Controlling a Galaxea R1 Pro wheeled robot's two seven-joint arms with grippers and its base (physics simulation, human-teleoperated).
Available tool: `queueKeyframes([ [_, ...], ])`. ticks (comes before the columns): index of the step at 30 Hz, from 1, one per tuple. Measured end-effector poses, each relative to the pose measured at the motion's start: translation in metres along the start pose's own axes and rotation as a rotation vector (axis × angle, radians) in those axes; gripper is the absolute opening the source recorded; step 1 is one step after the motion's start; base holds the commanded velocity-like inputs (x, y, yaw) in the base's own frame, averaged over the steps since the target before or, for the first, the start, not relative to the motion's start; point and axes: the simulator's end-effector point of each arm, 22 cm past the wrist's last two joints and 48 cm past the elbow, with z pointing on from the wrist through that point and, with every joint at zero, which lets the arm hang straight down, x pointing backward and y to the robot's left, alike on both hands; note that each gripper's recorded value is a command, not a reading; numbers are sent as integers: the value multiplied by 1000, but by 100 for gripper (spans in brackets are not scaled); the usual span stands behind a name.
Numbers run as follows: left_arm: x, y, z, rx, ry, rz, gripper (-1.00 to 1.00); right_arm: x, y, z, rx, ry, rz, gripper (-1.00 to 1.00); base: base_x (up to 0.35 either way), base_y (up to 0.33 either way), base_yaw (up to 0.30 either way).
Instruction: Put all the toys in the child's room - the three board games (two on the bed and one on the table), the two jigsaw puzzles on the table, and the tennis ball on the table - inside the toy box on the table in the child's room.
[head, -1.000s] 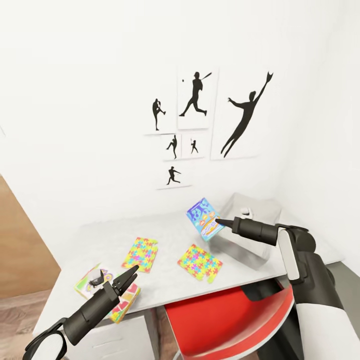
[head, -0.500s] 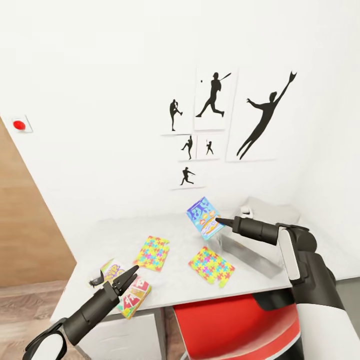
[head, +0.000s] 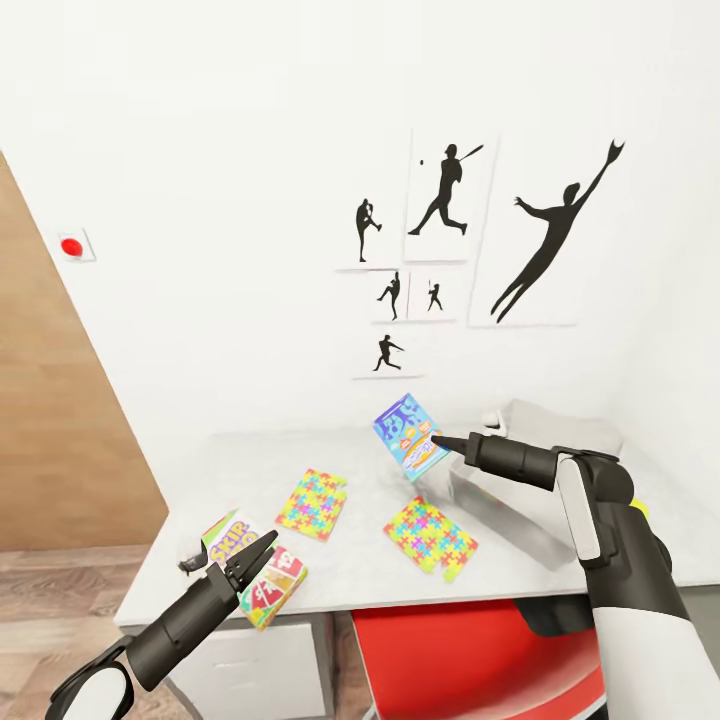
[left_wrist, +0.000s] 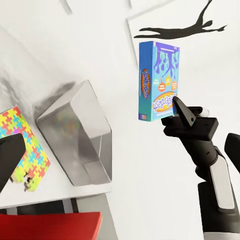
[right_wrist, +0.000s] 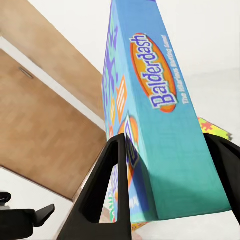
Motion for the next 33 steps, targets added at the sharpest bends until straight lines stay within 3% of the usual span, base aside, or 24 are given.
queueKeyframes([
  [19,0,0,0,0,0,0,100,1,-4,-2,7,-2,9,-100,-75,-63,8],
  [21,-7,-2,2,2,-6,-3,100,-11,-8,-8,26,-29,-13,-100,0,0,0],
  [33,-19,3,0,-23,-16,7,100,-22,-22,-17,60,-79,10,-100,0,0,0],
])
